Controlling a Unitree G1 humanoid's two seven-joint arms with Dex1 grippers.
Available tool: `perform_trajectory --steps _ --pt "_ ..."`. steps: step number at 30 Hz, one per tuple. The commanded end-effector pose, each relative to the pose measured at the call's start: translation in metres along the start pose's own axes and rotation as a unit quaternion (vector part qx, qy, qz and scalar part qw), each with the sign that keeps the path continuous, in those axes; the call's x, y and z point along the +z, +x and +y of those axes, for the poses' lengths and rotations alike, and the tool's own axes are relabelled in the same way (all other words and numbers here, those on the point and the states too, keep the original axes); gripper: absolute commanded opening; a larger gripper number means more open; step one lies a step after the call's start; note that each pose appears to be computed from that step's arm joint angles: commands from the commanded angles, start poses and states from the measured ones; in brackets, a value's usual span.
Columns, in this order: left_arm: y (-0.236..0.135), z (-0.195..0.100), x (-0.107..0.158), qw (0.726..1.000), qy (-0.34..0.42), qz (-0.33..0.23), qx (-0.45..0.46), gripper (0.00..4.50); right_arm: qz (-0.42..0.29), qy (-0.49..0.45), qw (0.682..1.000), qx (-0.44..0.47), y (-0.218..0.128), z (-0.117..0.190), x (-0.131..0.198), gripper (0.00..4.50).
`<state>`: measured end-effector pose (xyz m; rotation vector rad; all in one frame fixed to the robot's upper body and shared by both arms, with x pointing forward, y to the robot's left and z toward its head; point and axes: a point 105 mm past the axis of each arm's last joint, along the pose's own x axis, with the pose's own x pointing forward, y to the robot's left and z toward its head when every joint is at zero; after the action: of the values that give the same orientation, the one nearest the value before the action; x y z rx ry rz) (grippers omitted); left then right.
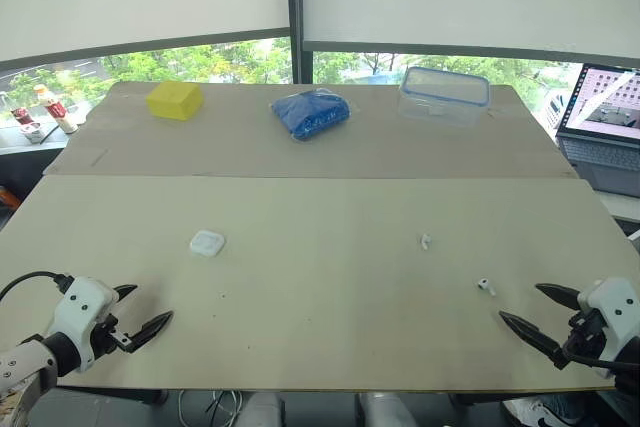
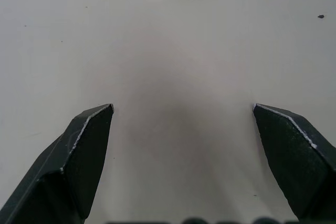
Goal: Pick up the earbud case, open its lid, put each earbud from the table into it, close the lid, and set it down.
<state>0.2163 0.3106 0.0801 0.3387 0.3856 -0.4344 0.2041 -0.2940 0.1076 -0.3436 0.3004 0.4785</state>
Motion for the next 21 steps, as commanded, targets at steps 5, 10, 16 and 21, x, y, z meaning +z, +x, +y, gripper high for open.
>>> perform_trajectory --steps 5,10,16,21 --pt "-0.006 0.008 0.019 0.998 -0.006 -0.065 0.026 4.50 -0.005 -0.020 1.000 -0.009 -0.002 -0.008 0.007 4.47" --pt "-0.013 0.010 0.031 0.994 -0.006 -0.105 0.014 4.50 -0.011 -0.023 1.000 -0.018 -0.003 -0.011 0.008 4.47" --pt "-0.017 0.014 0.028 0.994 -0.015 -0.107 0.020 4.50 -0.012 -0.009 1.000 -0.015 -0.006 -0.010 0.006 4.47" --pt "-0.003 0.002 0.023 0.994 -0.049 -0.098 0.020 4.50 -0.010 -0.026 1.000 0.004 -0.004 -0.006 0.010 4.47"
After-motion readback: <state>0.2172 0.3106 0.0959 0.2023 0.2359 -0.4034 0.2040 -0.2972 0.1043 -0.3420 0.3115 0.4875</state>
